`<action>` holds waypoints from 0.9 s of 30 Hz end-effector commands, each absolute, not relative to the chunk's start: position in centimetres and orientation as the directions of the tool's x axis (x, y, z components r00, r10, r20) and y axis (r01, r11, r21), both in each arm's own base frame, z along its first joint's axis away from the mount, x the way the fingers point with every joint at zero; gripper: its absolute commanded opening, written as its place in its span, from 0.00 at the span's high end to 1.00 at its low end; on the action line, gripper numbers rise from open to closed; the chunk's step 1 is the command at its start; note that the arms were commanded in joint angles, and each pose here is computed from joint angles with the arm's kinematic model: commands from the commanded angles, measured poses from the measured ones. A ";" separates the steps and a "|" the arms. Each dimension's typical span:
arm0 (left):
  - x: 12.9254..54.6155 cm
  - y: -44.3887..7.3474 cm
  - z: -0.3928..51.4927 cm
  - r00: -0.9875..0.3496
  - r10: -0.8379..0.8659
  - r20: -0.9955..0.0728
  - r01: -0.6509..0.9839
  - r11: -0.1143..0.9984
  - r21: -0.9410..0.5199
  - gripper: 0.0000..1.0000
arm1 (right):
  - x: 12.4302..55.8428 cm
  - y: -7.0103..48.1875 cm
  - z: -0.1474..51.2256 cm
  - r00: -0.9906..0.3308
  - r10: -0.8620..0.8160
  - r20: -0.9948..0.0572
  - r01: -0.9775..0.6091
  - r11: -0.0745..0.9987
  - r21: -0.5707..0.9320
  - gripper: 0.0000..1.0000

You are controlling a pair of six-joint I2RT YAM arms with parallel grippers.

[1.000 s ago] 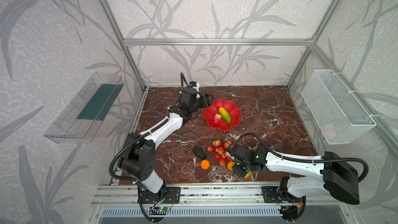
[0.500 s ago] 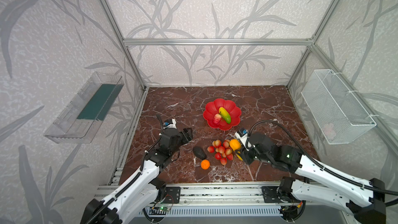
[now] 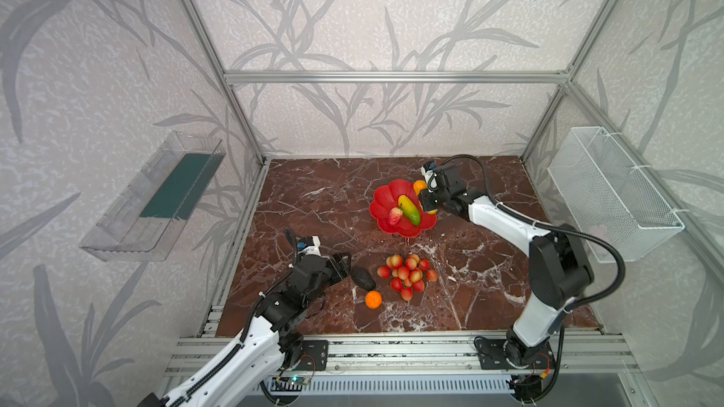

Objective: Place and organize the fake fruits in the fruit bowl
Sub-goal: 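Carry the squash into the plate with the right gripper while the left grasps the avocado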

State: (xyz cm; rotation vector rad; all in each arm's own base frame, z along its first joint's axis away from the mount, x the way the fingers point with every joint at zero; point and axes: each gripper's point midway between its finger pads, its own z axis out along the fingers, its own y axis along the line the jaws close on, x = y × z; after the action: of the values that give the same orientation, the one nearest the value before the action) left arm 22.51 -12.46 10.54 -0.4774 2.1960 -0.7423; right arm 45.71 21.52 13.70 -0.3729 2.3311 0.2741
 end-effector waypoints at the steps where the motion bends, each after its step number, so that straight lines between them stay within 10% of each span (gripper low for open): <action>1: 22.1 -12.3 9.5 -0.635 -0.580 -0.511 -0.155 0.743 -0.651 0.22 | 48.5 21.8 12.9 -0.664 -0.198 -0.721 -0.352 0.934 0.068 0.70; 16: 22.7 -16.0 7.5 -0.703 -0.517 -0.488 -0.120 0.763 -0.635 0.22 | 47.7 21.7 14.1 -0.655 -0.119 -0.746 -0.348 0.924 0.158 0.17; 27: 24.3 -20.1 4.9 -0.767 -0.469 -0.437 -0.095 0.758 -0.645 0.34 | 40.7 19.2 20.6 -0.559 -0.033 -0.828 -0.364 0.908 0.209 0.09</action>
State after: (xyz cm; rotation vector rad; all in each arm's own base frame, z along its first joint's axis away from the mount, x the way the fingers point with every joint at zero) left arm 23.00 -17.80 3.60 -0.4289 2.4016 -0.7134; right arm 41.82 19.68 20.18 -0.3024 2.1479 0.4330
